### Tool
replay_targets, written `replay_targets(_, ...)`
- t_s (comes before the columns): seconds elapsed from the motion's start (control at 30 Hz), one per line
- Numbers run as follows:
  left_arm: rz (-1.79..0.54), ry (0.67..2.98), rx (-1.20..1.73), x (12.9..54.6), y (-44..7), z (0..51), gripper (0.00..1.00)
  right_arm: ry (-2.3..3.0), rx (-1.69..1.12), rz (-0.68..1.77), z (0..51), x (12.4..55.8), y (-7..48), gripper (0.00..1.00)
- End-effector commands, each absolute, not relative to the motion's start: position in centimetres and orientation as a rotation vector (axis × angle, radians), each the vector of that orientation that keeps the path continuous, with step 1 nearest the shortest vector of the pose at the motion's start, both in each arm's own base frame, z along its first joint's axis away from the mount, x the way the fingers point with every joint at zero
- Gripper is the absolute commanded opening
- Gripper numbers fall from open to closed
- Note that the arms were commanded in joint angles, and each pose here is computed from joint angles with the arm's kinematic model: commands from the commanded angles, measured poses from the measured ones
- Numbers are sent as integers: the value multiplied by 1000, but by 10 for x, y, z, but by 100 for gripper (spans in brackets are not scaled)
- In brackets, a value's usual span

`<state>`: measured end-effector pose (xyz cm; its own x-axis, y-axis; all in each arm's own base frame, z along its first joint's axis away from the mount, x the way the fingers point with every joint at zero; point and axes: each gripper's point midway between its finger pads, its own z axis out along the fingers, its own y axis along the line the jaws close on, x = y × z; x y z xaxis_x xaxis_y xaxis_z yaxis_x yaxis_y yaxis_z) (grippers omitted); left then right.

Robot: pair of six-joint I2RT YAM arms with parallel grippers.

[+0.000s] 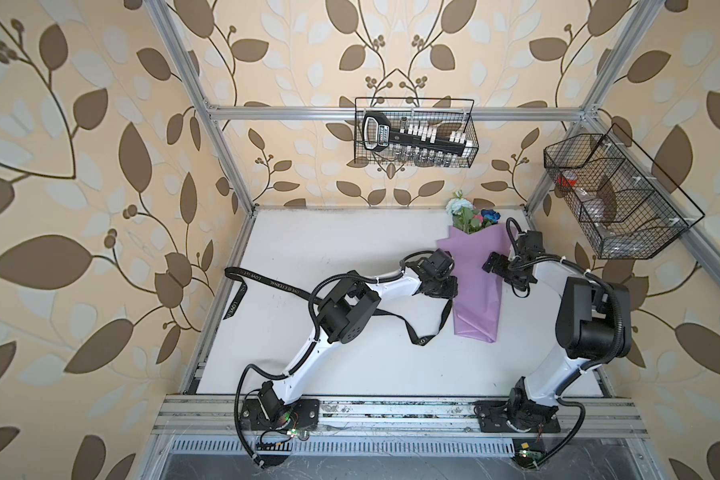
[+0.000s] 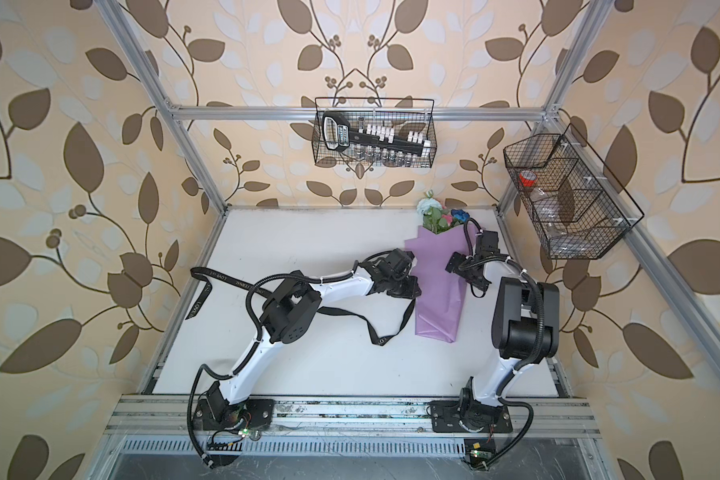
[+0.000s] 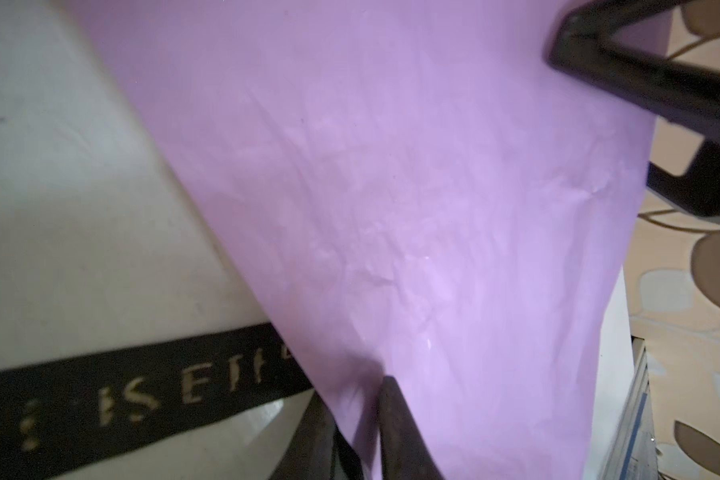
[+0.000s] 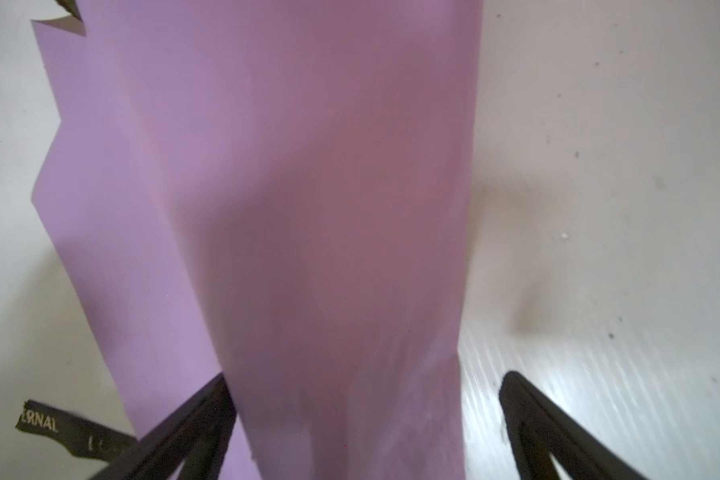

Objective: Tie the bouquet of fake flowers

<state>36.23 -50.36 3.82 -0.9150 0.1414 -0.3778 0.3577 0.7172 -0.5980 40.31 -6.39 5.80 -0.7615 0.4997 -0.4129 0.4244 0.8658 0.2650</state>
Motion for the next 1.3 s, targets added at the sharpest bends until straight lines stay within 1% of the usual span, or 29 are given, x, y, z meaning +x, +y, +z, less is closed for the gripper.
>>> replay_targets(0.0,-1009,2641,396,357,-504,34,20,2583,696,268,51,384,-54,100)
replay_targets(0.17,-1013,2643,395,357,-505,32,15,2578,686,385,38,391,-48,99)
replay_targets(0.3,-1025,2652,392,358,-508,28,10,2571,620,548,34,402,-27,99)
replay_targets(0.43,-1036,2663,385,358,-511,23,5,2597,559,567,32,403,-10,99)
replay_targets(0.73,-1051,2666,389,357,-513,22,3,2726,469,391,14,396,10,100)
replay_targets(0.9,-1058,2662,392,358,-514,22,3,2781,384,382,5,396,30,100)
replay_targets(1.03,-1059,2660,395,358,-515,22,3,2852,317,316,-9,392,45,99)
replay_targets(1.27,-1060,2650,394,357,-513,27,2,2996,248,-17,-35,375,36,100)
